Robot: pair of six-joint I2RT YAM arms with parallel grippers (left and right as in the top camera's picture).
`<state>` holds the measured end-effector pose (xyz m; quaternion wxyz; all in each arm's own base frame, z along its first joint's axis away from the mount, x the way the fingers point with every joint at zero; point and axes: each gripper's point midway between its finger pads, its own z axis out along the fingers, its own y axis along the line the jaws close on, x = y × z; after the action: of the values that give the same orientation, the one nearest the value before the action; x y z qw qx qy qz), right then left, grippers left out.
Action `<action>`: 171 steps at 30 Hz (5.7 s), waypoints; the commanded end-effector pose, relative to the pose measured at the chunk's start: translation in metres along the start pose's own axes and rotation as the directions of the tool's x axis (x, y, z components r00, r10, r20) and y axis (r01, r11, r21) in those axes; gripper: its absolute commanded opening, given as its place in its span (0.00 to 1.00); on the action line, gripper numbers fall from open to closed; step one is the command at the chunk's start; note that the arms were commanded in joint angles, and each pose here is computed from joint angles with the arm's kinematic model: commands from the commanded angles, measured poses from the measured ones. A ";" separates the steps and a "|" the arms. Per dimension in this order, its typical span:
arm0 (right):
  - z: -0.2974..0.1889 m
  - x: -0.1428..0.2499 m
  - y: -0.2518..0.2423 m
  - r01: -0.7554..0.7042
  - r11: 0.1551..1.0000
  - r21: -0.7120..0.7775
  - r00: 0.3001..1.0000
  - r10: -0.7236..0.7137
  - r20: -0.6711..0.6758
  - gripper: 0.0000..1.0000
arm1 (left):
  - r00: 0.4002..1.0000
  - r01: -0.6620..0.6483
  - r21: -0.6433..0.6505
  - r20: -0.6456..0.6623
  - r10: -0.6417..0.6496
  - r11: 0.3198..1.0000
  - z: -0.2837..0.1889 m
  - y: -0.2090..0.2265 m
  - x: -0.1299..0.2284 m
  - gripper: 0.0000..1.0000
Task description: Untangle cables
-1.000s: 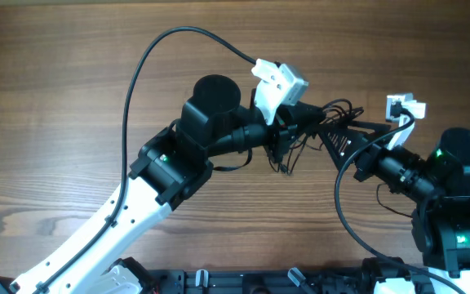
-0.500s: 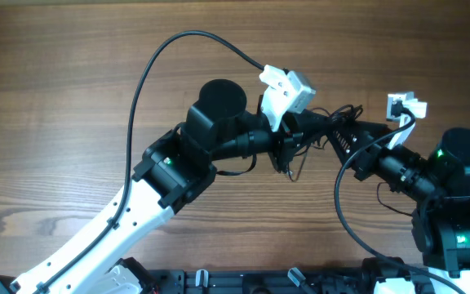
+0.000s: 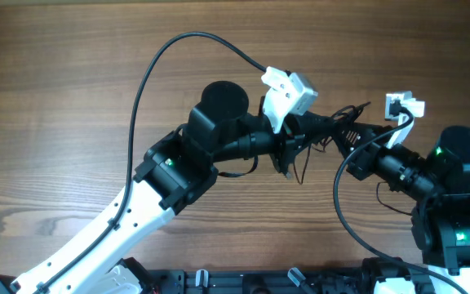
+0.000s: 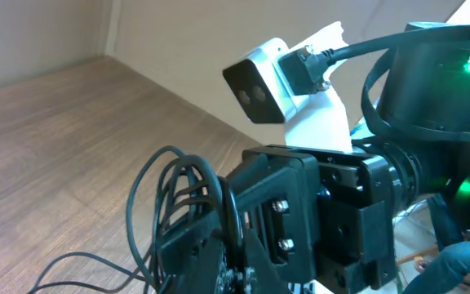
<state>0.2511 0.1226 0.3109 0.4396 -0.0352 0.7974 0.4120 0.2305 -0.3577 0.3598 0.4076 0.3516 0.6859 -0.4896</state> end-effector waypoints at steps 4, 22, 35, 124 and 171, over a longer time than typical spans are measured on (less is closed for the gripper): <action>-0.002 0.004 0.015 0.012 0.997 -0.080 0.999 -0.015 -0.031 0.04 | 0.998 0.008 -0.247 0.064 0.008 0.969 -0.011 0.037 -0.014 0.04; -0.017 0.007 0.073 0.120 0.914 -0.388 0.987 -0.150 -0.049 0.04 | 0.991 0.080 -0.811 0.128 0.043 0.580 -0.085 0.145 -0.016 0.04; -0.028 0.019 0.092 0.142 0.849 -0.508 0.974 -0.210 -0.080 0.04 | 0.975 0.169 -0.880 0.216 0.058 0.444 -0.141 0.195 -0.034 0.04; -0.025 0.033 -0.038 -0.042 0.964 0.261 0.998 0.055 -0.042 0.92 | 0.991 0.080 -0.692 0.131 0.016 0.718 -0.105 0.150 -0.029 1.00; 0.111 0.143 -0.151 0.042 0.998 0.049 0.791 -0.003 -0.612 1.00 | 0.896 0.224 -0.896 0.033 -0.443 0.385 -0.213 0.180 0.087 1.00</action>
<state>0.2988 0.1377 0.0866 0.1652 -0.1501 0.9139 0.3390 0.3060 -0.0983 0.2479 0.3410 -0.0139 0.9354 -0.0928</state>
